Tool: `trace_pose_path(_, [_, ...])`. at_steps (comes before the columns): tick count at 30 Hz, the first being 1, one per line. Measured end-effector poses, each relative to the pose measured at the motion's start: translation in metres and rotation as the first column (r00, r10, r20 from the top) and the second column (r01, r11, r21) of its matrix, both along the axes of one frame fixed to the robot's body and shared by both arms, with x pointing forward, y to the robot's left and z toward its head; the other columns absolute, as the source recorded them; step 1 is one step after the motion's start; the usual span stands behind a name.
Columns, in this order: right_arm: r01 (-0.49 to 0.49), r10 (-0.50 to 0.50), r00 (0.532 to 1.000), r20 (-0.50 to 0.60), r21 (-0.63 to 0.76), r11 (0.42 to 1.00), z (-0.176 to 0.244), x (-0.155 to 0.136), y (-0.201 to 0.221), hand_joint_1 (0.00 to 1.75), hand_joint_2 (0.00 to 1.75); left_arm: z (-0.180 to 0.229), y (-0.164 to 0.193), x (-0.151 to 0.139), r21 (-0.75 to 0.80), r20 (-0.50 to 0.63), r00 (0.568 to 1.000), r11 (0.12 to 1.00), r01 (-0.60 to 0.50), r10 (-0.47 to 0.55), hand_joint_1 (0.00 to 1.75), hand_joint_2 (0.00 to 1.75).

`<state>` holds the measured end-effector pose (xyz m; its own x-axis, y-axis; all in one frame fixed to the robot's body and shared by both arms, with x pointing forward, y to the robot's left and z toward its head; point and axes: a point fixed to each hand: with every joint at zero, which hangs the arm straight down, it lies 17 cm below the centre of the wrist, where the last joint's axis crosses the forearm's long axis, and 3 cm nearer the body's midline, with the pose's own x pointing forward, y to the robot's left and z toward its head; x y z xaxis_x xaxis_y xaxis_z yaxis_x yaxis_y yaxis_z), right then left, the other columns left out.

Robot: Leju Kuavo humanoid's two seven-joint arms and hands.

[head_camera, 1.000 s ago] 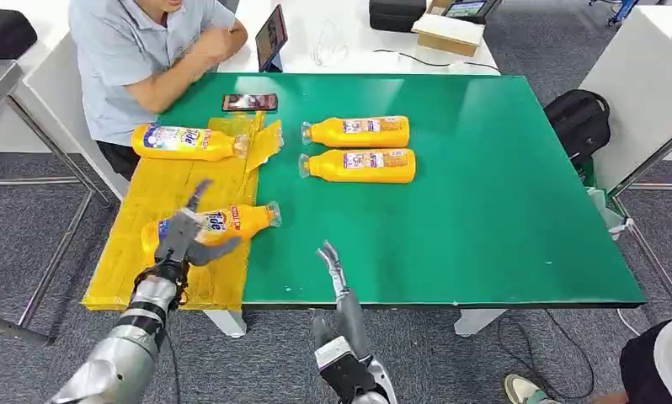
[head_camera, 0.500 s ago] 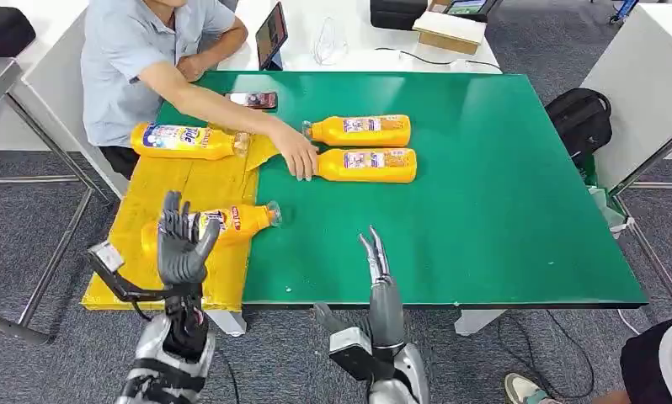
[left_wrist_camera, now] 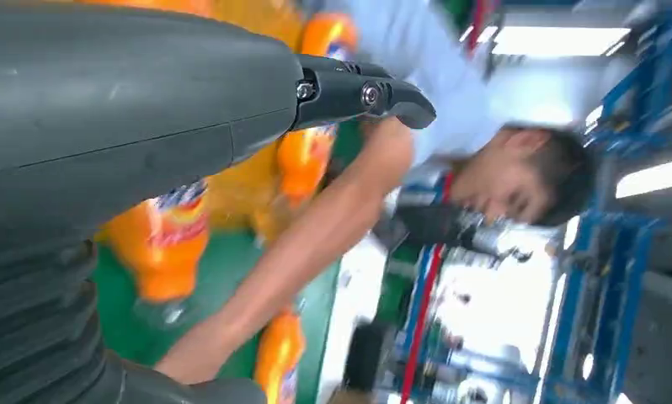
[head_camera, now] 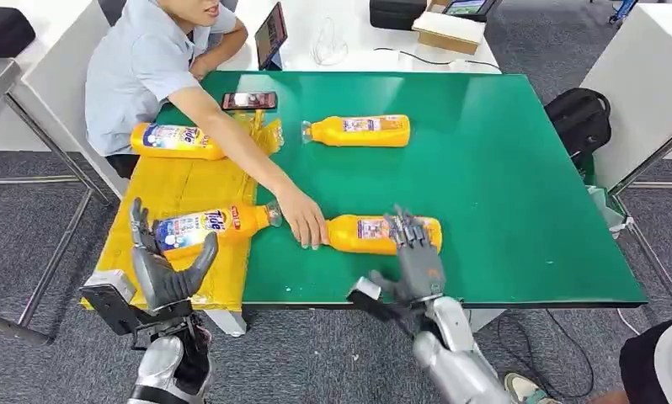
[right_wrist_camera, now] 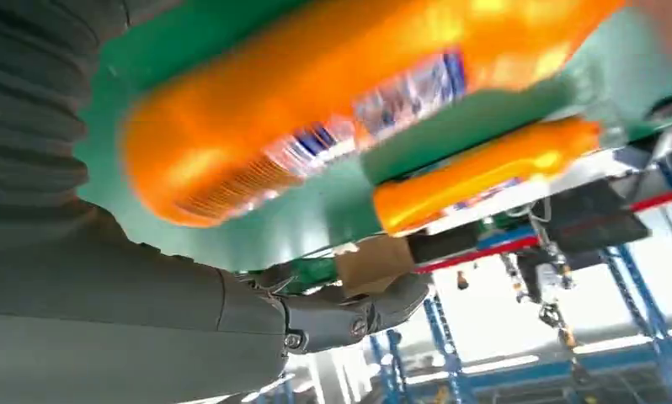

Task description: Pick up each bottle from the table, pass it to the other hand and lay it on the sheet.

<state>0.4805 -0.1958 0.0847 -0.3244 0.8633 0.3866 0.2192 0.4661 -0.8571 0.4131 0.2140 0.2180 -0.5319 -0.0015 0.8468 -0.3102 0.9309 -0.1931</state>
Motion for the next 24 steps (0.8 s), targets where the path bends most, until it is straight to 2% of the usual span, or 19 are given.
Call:
trace_pose_path(2, [0.016, -0.016, 1.000, -0.014, -0.010, 1.000, 0.000, 0.011, -0.005, 0.00, 1.75, 0.005, 0.006, 0.000, -0.005, 0.008, 0.999, 0.999, -0.032, 0.032, 0.00, 1.75])
trace_pose_path(6, [0.048, -0.051, 0.996, -0.072, -0.034, 0.998, -0.011, 0.026, -0.015, 0.00, 1.75, 0.007, 0.003, 0.004, -0.030, -0.008, 1.000, 0.999, -0.017, 0.017, 0.00, 1.75])
trace_pose_path(13, [0.063, -0.072, 0.981, -0.182, -0.056, 0.996, -0.042, 0.026, -0.022, 0.00, 1.75, 0.013, 0.000, 0.011, -0.050, -0.006, 1.000, 0.999, 0.011, -0.011, 0.00, 1.75])
trace_pose_path(19, [0.118, -0.146, 0.945, -0.293, -0.111, 0.987, -0.066, 0.031, -0.035, 0.00, 1.75, 0.010, -0.006, 0.013, -0.051, -0.027, 0.999, 0.998, 0.037, -0.038, 0.00, 1.75])
trace_pose_path(24, [0.171, -0.248, 0.885, -0.394, -0.221, 0.960, -0.080, 0.040, -0.044, 0.00, 1.75, 0.009, -0.007, 0.014, -0.029, -0.041, 0.998, 0.999, 0.036, -0.038, 0.00, 1.75])
